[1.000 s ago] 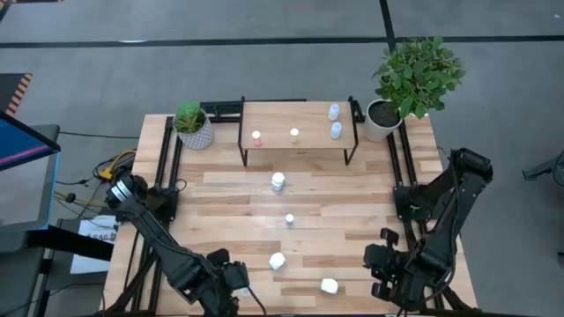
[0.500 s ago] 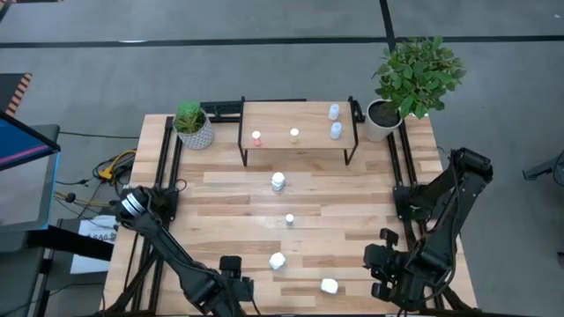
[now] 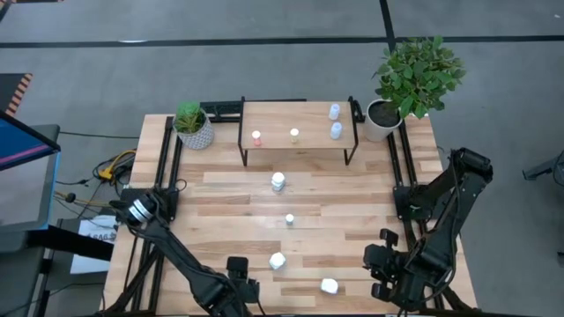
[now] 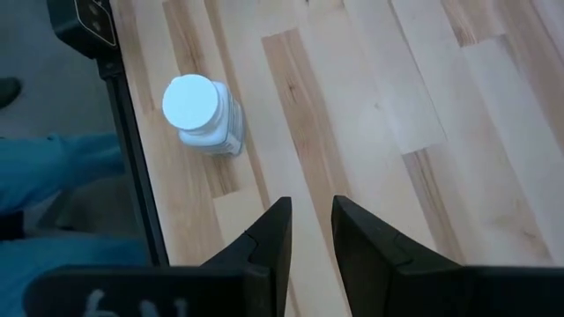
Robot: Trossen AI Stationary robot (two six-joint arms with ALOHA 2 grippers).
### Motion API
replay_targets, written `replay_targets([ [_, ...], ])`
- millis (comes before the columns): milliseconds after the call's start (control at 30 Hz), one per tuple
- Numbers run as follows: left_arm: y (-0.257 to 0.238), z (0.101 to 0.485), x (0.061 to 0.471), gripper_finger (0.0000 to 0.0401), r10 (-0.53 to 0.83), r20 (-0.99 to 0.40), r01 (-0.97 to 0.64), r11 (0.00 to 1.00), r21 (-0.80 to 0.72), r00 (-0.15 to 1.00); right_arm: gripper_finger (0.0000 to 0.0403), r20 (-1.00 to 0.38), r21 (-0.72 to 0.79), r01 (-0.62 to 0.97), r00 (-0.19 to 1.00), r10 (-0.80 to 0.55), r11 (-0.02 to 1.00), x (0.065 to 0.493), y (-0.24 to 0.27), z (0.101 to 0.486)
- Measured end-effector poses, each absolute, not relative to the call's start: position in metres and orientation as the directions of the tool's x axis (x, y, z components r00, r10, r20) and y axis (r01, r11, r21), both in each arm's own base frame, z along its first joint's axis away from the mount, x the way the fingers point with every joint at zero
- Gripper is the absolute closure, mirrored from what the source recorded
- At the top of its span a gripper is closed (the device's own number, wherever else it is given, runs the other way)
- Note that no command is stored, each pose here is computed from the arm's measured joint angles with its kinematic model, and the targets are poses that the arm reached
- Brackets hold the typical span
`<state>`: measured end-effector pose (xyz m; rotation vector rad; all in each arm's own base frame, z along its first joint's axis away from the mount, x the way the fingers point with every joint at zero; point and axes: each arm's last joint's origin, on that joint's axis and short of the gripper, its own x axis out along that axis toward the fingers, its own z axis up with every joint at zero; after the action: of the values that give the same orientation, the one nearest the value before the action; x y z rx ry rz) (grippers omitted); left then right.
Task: Pick and place medicine bottles onto shelf by color
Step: Put the white pill bottle on the shelf
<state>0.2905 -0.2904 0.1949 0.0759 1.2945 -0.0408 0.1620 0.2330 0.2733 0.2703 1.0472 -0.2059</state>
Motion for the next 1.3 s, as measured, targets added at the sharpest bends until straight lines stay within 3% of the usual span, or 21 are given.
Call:
replay_targets([
  [1133, -0.284, 0.188, 0.303, 0.0150, -0.002, -0.963, 0.086, 0.996, 0.022, 0.271, 0.0296, -0.875, 0.117, 0.286, 0.483, -0.037, 0.951, 0.162, 0.233, 0.273],
  [1300, -0.284, 0.188, 0.303, 0.0176, -0.014, -0.965, 0.080, 0.997, 0.008, 0.261, 0.0296, -0.875, 0.117, 0.286, 0.483, -0.037, 0.951, 0.162, 0.233, 0.273],
])
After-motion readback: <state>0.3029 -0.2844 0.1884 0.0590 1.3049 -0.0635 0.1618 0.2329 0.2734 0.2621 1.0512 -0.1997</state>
